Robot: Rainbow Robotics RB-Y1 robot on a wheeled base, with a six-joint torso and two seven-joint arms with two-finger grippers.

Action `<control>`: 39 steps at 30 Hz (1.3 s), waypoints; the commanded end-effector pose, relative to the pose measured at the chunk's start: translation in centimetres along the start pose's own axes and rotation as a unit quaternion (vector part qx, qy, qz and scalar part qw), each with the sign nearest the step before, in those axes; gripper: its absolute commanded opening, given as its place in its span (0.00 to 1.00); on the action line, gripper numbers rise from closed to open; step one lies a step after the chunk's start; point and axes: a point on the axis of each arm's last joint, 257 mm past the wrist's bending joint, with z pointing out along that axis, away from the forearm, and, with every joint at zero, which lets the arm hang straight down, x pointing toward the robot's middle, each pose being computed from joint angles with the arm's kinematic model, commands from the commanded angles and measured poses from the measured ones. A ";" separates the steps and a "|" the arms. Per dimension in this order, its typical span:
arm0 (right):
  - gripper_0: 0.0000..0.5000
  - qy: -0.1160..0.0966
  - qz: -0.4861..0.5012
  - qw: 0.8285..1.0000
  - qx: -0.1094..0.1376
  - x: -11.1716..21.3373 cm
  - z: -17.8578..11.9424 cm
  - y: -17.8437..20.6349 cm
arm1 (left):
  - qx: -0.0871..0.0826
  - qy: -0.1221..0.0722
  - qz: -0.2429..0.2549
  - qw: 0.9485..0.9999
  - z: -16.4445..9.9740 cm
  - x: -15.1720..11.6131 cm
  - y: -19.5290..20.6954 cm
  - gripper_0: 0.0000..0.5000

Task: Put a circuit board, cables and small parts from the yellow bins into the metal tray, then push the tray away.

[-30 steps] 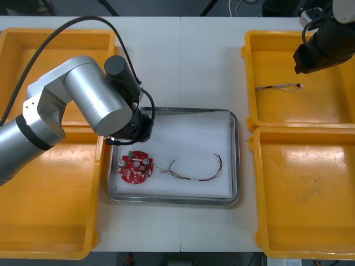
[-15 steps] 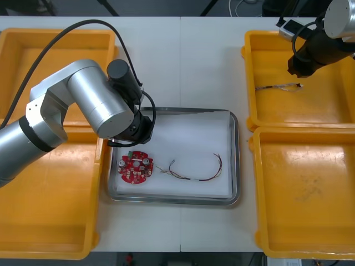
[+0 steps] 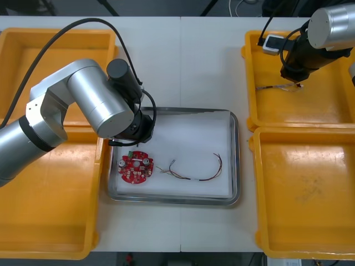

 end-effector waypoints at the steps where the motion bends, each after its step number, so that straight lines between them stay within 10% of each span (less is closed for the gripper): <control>1: 0.99 -0.022 -0.026 0.999 0.018 -1.8 -1.4 -2.3 | 0.020 -0.033 -0.032 0.999 -2.7 -2.3 -2.7 1.00; 18: 1.00 -0.043 0.036 0.998 -0.034 -1.2 1.0 0.6 | -0.018 -0.042 0.019 0.999 -11.5 -3.8 2.0 1.00; 33: 1.00 -0.040 -0.001 0.999 -0.022 -1.9 1.0 0.2 | -0.010 -0.008 0.087 0.996 -15.6 -8.0 9.5 1.00; 39: 1.00 -0.056 0.020 0.997 -0.057 -1.8 1.8 2.1 | 0.003 -0.019 0.107 0.994 -15.9 -10.3 11.7 1.00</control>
